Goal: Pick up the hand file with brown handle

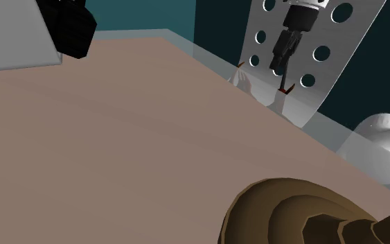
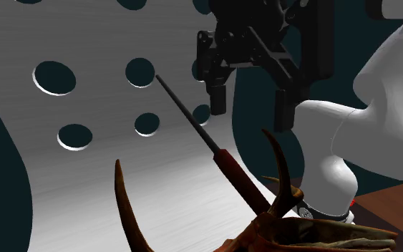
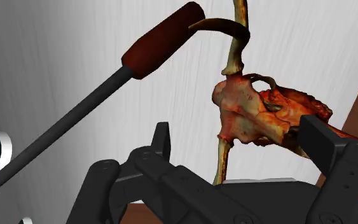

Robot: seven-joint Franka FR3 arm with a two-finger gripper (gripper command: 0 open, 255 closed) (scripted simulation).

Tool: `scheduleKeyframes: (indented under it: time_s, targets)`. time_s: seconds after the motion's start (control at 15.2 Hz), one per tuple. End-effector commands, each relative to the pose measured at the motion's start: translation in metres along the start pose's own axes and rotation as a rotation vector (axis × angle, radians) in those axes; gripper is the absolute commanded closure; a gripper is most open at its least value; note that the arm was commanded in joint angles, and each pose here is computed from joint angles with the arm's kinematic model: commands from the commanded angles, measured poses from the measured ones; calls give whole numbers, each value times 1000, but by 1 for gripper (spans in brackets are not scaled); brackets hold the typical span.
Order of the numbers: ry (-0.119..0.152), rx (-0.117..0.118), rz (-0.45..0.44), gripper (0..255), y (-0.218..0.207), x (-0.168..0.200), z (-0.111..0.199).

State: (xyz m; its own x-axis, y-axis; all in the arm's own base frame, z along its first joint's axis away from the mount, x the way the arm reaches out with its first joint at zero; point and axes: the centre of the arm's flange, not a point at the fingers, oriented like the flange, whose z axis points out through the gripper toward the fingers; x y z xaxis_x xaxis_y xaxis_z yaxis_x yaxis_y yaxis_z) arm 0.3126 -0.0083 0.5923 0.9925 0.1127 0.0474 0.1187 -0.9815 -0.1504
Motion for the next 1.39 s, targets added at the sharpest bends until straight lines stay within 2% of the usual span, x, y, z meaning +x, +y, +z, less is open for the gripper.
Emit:
scheduleKeyframes:
  time_s: [0.0, 0.4, 0.46, 1.06, 1.12, 1.32]
  targets:
    - [0, 0, 0, 0, 0, 0, 0]
    - [391, -405, 821, 0, -11, -52, 58]
    - [431, -446, 905, 0, -12, -55, 66]
    - [431, -446, 905, 0, -6, -57, 105]
    - [431, -446, 905, 255, -6, -57, 104]
    - [431, -446, 905, 255, -6, -57, 104]
